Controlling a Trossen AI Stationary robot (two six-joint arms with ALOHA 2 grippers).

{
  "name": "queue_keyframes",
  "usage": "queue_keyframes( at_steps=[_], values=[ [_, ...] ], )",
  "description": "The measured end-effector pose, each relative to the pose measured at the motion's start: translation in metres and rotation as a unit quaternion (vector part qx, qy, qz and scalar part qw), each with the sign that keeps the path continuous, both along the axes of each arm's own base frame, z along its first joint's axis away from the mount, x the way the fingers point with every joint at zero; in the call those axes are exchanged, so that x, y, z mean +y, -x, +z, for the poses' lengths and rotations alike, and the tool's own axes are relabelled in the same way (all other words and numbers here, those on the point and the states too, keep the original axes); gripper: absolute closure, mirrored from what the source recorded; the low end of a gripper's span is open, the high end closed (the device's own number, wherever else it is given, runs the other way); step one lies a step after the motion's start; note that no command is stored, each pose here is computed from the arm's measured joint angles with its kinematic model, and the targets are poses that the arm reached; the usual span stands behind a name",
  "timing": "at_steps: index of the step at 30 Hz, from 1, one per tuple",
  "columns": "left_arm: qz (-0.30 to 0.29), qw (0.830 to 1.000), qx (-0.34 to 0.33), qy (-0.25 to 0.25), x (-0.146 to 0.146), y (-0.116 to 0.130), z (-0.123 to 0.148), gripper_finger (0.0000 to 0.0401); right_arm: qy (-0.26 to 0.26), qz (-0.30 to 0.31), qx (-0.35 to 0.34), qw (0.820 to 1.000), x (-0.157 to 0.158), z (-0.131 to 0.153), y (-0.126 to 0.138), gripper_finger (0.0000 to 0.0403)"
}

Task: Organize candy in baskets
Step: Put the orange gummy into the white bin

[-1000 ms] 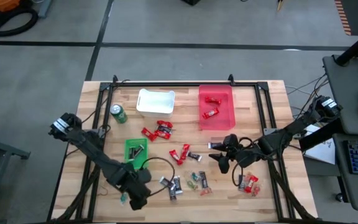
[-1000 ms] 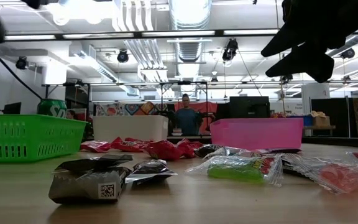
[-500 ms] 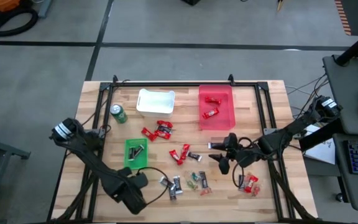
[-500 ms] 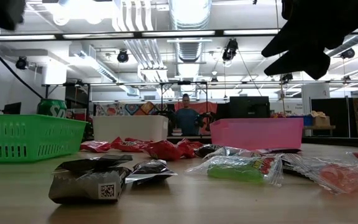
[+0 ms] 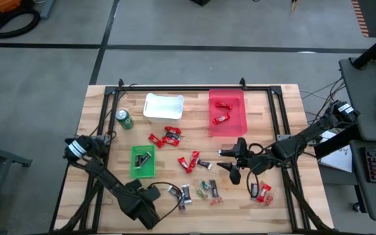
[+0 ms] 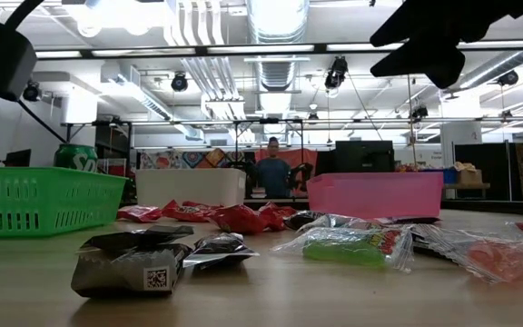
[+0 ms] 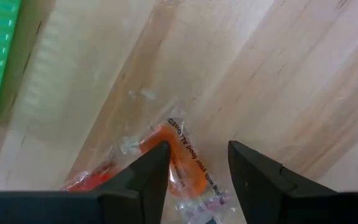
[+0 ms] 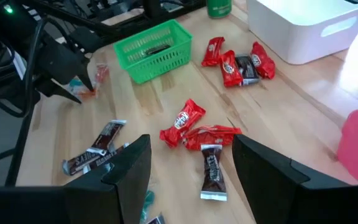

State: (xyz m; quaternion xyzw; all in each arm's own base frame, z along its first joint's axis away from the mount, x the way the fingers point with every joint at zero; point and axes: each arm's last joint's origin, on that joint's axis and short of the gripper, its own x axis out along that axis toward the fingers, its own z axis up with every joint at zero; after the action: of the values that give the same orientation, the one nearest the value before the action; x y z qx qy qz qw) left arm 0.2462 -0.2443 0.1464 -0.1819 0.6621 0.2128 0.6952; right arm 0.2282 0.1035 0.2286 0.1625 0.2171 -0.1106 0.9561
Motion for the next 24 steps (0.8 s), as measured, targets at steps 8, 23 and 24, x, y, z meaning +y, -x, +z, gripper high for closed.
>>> queue_keyframes(
  at_steps=[8, 23, 24],
  values=[
    [-0.007, 1.000, 0.001, -0.009, -0.001, 0.001, -0.002, 0.0325, 0.006, 0.003, 0.001, 1.000, 0.000, 0.000, 0.000, 0.0188],
    [-0.124, 0.992, -0.028, 0.020, -0.018, -0.012, 0.043, 0.0401, 0.006, 0.003, 0.005, 1.000, 0.000, -0.001, 0.000, 0.0188],
    [-0.139, 0.990, -0.031, 0.018, -0.019, -0.014, 0.050, 0.0401, 0.006, 0.003, 0.006, 1.000, 0.000, -0.002, 0.000, 0.0188]
  ],
)
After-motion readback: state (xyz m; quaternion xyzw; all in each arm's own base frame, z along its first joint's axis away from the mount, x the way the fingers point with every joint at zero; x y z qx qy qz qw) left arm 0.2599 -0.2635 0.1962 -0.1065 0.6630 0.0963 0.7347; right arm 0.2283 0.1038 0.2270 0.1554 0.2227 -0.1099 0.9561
